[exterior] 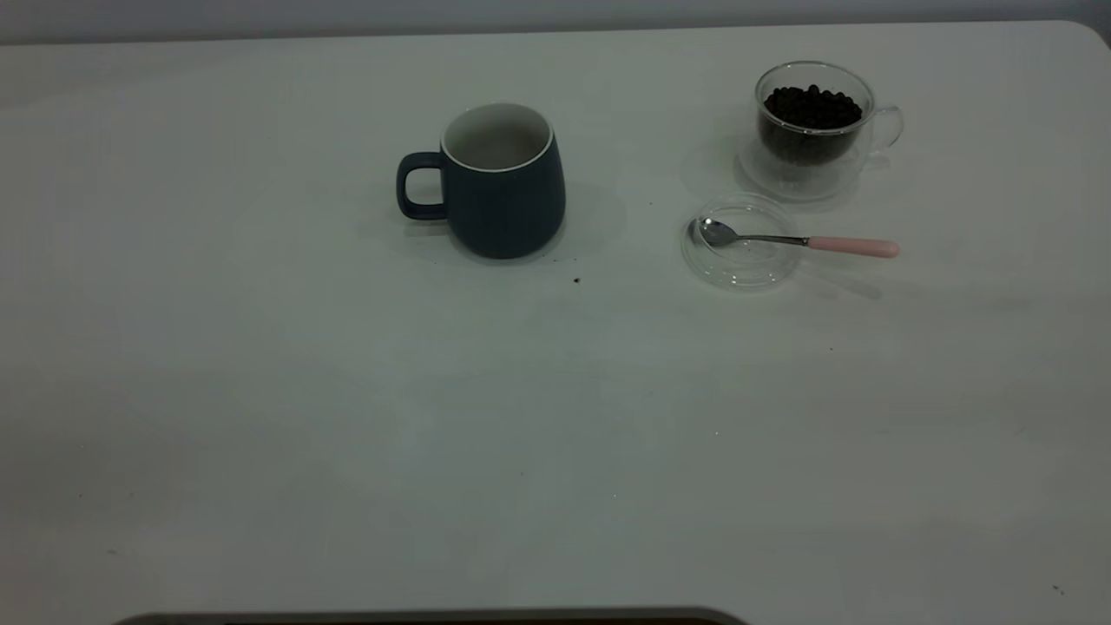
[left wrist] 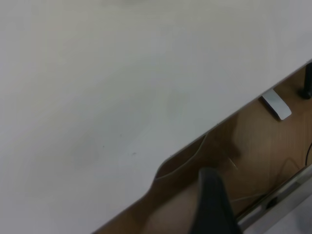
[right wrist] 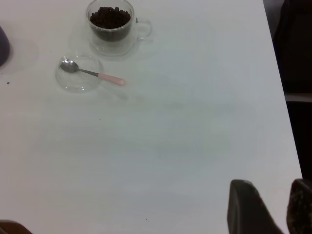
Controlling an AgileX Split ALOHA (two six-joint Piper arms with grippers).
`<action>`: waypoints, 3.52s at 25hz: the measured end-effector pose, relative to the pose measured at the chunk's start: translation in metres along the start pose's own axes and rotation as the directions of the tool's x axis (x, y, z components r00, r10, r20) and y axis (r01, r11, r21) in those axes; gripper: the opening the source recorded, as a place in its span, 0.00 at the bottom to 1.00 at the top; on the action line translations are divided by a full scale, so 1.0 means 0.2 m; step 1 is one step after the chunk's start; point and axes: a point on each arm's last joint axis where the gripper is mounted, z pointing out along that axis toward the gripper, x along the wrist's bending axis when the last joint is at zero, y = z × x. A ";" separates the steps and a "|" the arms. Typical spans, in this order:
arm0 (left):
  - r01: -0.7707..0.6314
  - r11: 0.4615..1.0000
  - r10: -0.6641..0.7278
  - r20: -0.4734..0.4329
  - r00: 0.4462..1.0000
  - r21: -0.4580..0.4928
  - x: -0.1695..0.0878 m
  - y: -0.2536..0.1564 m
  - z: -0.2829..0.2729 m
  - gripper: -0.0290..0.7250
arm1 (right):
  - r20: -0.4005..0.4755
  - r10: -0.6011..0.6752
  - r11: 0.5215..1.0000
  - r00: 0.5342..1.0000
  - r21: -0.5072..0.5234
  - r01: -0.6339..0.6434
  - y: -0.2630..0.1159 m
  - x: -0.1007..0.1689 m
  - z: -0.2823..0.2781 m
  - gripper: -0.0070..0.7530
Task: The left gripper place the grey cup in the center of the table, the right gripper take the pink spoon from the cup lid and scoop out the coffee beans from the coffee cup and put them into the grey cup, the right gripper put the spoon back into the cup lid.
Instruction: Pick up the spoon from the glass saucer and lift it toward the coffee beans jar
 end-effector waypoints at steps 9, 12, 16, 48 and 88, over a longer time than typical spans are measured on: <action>0.024 1.000 -0.024 -0.018 1.000 -0.001 0.00 0.00 0.00 0.79 | 0.000 0.000 1.000 1.000 0.000 0.000 0.00 0.00 0.00 0.32; 0.097 0.995 -0.097 -0.083 0.992 -0.007 0.00 0.00 0.00 0.79 | 0.000 0.000 1.000 1.000 0.000 0.000 0.00 0.00 0.00 0.32; 0.190 0.980 -0.198 -0.188 0.962 -0.059 -0.01 -0.01 -0.01 0.79 | 0.000 0.000 1.000 1.000 0.000 0.000 0.00 0.00 0.00 0.32; 0.342 0.921 -0.384 -0.304 0.872 -0.184 -0.02 -0.06 -0.05 0.79 | 0.000 0.000 1.000 1.000 0.000 0.000 0.00 0.00 0.00 0.32; 0.343 0.921 -0.385 -0.304 0.871 -0.184 -0.02 -0.06 -0.05 0.79 | -0.079 0.235 0.950 0.969 0.231 -0.211 0.63 0.02 0.51 0.84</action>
